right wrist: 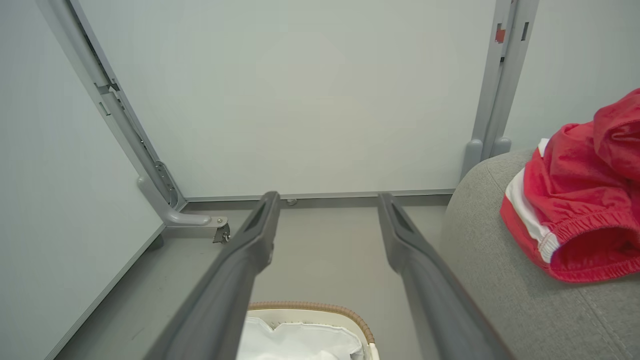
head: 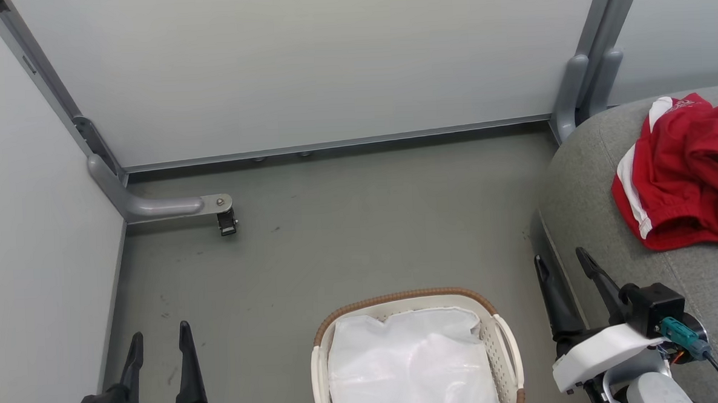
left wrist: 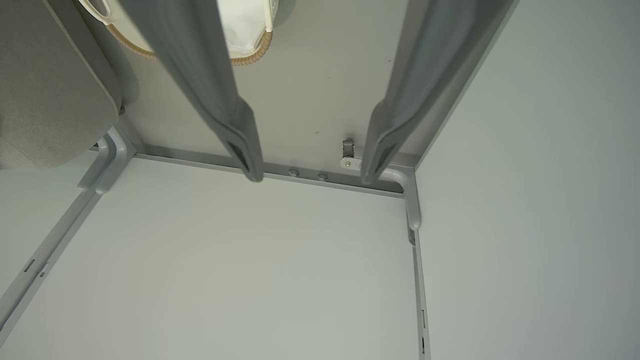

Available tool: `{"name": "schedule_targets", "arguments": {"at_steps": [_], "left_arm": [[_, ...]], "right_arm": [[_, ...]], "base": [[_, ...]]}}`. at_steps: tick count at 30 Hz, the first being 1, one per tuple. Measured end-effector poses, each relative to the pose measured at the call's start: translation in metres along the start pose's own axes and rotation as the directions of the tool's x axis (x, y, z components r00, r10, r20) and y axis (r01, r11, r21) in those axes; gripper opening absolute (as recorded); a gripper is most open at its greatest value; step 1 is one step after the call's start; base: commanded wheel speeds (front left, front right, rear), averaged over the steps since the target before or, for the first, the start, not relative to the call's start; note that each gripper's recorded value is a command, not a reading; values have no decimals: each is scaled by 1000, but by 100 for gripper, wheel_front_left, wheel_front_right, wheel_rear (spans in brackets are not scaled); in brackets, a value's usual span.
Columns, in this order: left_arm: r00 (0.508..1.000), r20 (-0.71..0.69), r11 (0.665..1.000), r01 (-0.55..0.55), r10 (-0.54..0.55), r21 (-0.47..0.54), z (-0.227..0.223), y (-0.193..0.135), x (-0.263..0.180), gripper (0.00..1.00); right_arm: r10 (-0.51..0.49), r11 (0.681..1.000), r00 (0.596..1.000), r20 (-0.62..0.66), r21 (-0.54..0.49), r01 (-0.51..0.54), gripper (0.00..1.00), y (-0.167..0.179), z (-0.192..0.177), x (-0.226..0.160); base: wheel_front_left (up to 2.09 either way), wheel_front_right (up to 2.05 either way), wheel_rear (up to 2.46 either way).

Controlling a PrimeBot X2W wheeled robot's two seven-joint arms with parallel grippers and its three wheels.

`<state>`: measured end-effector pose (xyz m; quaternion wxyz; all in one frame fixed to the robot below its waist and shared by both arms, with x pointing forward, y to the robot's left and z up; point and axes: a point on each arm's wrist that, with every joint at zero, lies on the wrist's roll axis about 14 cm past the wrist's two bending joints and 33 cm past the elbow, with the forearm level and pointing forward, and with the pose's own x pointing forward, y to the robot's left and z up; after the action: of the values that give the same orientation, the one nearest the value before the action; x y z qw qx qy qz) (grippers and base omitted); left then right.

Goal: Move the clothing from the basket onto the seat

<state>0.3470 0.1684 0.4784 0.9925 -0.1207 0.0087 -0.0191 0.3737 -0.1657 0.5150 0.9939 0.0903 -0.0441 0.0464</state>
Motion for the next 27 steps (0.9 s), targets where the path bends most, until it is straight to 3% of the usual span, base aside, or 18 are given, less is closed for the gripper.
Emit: {"name": "schedule_targets", "arguments": {"at_steps": [15,16,21,27], "left_arm": [[1000,-23,1000,20,-20,9,-7,-3,-2,100],[999,-26,1000,21,-21,5,-8,-3,-2,0],[998,-69,1000,7,-7,-8,-21,0,-5,0],[995,-91,994,-37,28,-106,-24,6,-6,0]], "right_arm": [[6,1000,1000,-26,1,-6,100,2,-8,-3],[5,1000,1000,-28,2,-5,0,2,-9,-3],[-9,1000,996,-84,22,11,0,0,-26,-12],[-43,990,994,-98,126,55,0,-6,-28,-12]], "base": [[0,0,0],[0,0,0],[0,0,0],[0,0,0]]}}
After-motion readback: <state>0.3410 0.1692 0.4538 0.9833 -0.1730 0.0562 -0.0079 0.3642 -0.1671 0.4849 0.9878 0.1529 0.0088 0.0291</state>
